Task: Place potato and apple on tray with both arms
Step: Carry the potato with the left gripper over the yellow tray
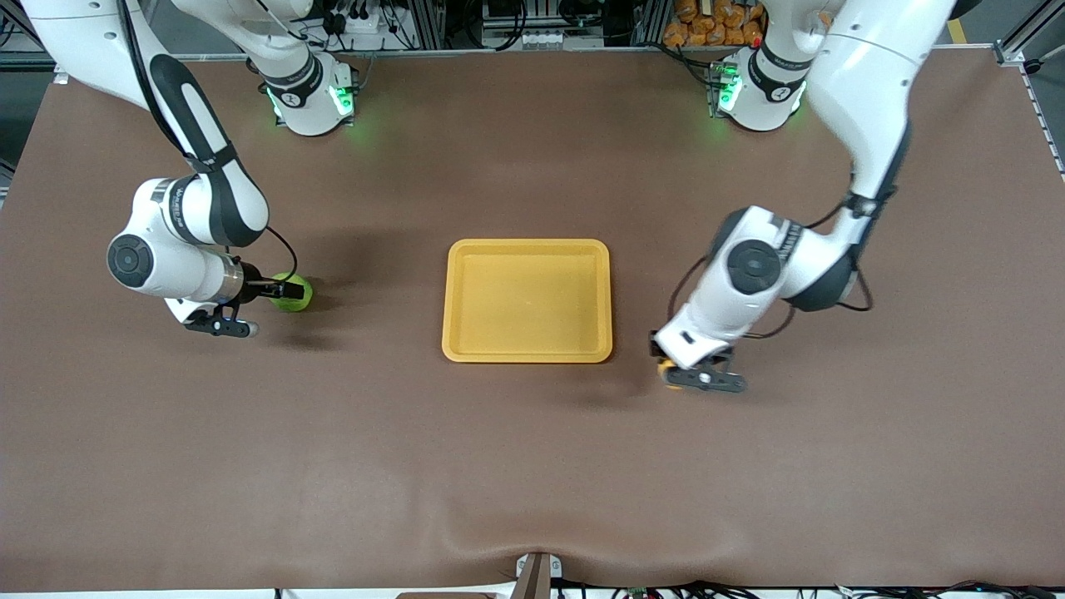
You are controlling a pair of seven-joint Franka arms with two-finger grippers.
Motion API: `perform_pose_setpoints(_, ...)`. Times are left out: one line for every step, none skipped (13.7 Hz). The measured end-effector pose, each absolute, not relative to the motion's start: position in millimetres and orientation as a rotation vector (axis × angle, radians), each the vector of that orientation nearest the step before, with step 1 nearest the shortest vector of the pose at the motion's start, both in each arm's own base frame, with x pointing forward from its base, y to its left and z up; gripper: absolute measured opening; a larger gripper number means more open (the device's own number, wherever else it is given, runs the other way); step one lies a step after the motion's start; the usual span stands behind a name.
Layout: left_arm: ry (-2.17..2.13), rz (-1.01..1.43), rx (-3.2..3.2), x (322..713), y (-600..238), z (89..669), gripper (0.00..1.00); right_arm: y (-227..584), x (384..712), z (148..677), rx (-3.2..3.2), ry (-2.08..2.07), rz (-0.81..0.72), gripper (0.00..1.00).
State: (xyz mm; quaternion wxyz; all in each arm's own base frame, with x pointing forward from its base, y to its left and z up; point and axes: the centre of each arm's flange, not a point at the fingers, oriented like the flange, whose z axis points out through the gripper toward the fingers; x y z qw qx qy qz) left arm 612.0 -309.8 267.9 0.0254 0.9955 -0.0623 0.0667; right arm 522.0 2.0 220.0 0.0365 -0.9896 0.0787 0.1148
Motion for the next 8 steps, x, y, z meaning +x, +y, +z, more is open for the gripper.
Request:
perform_pose_setpoints(-0.163, 0.207, 3.066, 605.2, -338.0, 265.1, 0.52, 1.7, 519.8, 217.1, -3.041, 0.244, 0.339, 1.0)
perform_pose_setpoints(-0.138, 0.202, 3.057, 597.8, -364.9, 262.6, 0.52, 1.5, 517.0, 213.8, -3.042, 0.246, 0.332, 1.0)
perform_pose_setpoints(-0.125, 0.191, 3.054, 589.9, -387.9, 261.2, 0.52, 1.4, 514.5, 211.0, -3.044, 0.248, 0.328, 1.0)
perform_pose_setpoints(-0.118, 0.173, 3.059, 582.1, -405.6, 260.8, 0.52, 1.2, 512.1, 208.6, -3.044, 0.249, 0.328, 1.0)
perform_pose_setpoints(-0.106, 0.149, 3.072, 574.4, -418.3, 261.4, 0.52, 1.2, 510.5, 206.7, -3.045, 0.25, 0.326, 1.0)
perform_pose_setpoints(-0.092, 0.117, 3.092, 567.8, -425.4, 261.7, 0.52, 1.0, 509.3, 205.1, -3.047, 0.252, 0.313, 1.0)
perform_pose_setpoints(-0.077, 0.084, 3.113, 562.4, -429.1, 260.5, 0.52, 0.8, 507.4, 202.7, -3.048, 0.253, 0.301, 1.0)
perform_pose_setpoints(-0.061, 0.057, 3.13, 557.0, -432.3, 258.3, 0.52, 0.7, 505.2, 199.8, -3.05, 0.255, 0.294, 1.0)
